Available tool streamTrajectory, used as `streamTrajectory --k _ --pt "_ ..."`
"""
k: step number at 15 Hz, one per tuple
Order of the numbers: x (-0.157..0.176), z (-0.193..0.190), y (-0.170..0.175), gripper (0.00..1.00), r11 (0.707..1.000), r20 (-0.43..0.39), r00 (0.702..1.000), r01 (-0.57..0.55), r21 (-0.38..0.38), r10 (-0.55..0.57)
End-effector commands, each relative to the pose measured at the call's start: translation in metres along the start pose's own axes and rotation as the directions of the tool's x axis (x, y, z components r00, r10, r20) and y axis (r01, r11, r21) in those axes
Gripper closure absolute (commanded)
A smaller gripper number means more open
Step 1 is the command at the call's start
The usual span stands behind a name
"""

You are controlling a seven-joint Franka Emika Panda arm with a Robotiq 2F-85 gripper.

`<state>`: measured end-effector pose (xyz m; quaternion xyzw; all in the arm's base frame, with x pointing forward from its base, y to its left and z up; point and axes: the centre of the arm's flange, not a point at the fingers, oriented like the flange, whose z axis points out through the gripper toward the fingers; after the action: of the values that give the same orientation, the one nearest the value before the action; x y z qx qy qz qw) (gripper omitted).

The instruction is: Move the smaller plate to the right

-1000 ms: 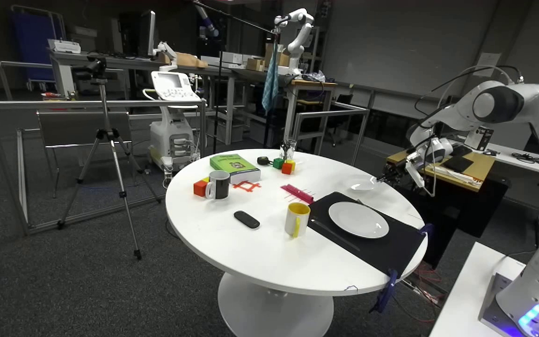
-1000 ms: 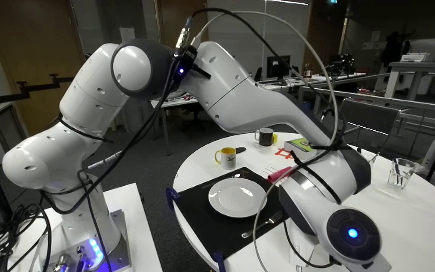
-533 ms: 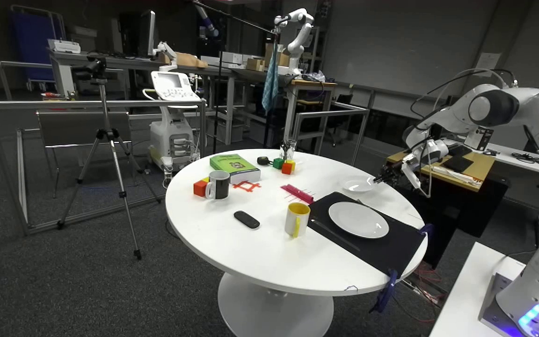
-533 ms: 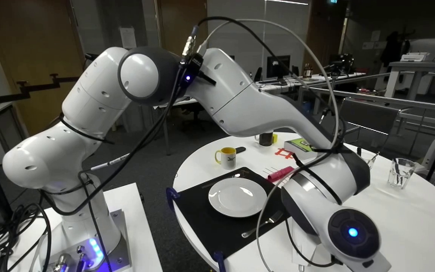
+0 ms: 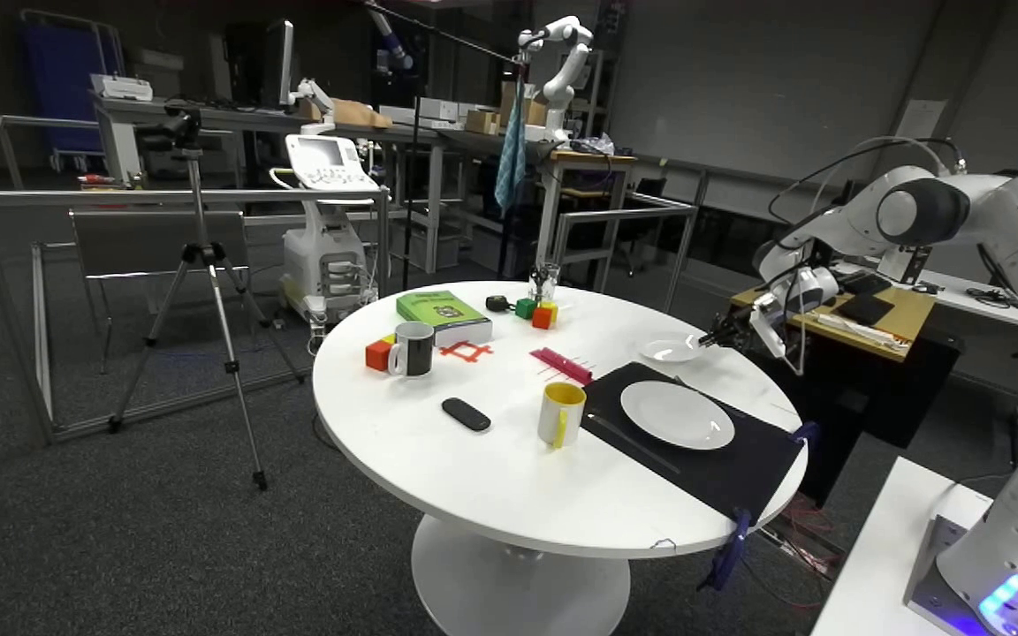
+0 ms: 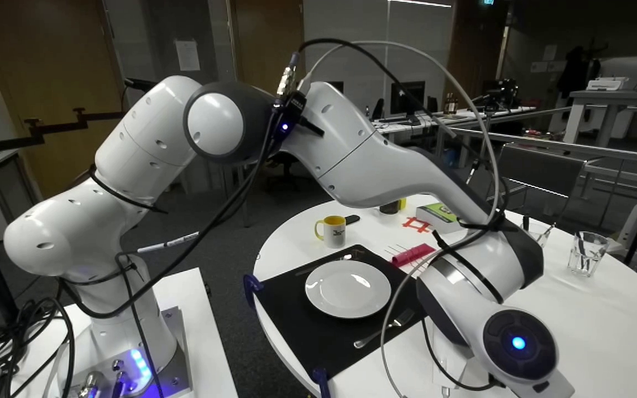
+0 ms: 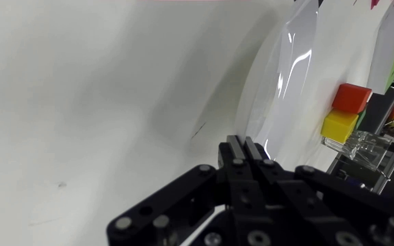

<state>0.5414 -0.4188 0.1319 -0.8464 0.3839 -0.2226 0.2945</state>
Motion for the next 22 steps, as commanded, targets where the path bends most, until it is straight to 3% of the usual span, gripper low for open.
streamTrajectory --k 1,10,11,12,20,22 --pt "0.013 0.007 -0.007 0.99 0.999 -0.033 0.999 -0.030 0.016 0.030" --pt "0.010 0.025 -0.011 0.99 1.000 0.001 1.000 -0.023 0.017 0.023" --pt "0.010 0.026 -0.011 0.88 1.000 0.008 1.000 -0.021 0.020 0.021" --pt "0.010 0.027 -0.012 0.69 1.000 0.010 1.000 -0.020 0.019 0.019" --pt "0.005 0.025 -0.016 0.09 1.000 0.021 1.000 -0.020 0.012 0.020" --pt "0.006 0.018 -0.021 0.00 1.000 0.014 1.000 -0.014 0.018 0.014"
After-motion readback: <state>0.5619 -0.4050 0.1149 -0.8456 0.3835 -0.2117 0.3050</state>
